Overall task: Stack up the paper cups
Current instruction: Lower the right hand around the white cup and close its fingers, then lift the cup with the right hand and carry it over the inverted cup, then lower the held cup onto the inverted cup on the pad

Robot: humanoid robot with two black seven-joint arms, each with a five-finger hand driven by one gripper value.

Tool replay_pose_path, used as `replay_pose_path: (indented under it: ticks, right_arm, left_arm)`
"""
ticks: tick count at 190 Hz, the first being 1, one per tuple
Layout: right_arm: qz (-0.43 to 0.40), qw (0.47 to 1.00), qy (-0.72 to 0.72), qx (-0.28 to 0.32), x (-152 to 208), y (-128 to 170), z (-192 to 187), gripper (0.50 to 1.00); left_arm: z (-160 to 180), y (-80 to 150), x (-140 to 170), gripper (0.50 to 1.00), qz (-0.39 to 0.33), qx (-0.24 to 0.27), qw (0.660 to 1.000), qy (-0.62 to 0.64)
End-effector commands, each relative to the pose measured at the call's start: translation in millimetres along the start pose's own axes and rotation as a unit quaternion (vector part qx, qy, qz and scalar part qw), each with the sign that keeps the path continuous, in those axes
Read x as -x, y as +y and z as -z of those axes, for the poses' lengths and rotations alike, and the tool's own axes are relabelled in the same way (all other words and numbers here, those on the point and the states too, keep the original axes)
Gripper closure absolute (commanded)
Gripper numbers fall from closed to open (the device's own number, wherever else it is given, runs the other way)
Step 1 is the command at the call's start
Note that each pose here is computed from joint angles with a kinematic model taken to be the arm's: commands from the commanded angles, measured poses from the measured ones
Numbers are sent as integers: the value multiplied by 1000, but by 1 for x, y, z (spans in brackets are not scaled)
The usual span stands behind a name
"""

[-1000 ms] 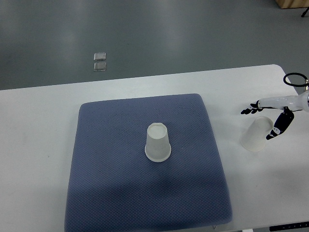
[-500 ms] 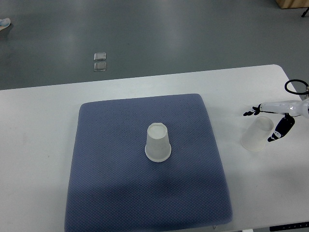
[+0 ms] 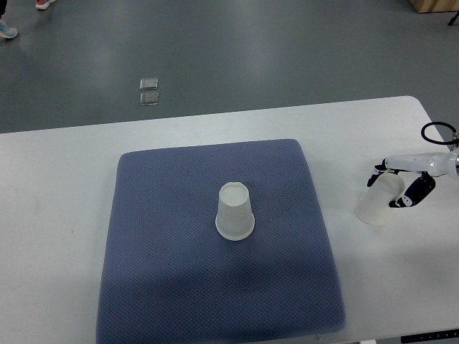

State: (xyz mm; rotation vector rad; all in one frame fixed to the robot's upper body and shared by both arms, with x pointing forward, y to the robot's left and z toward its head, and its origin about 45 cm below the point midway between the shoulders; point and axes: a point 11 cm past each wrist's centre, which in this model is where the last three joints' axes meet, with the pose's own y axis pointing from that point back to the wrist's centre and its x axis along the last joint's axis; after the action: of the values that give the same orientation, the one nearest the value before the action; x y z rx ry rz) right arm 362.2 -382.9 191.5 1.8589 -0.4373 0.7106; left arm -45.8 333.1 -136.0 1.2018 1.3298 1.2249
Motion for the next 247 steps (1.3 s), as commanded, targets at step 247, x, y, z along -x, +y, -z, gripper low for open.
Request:
replay_pose_path:
  ticks: [247]
  right_arm:
    - [31,947,152,-280,-130,0,271,828]
  left_arm:
    - [0,0,0,500,0,0,1000,0]
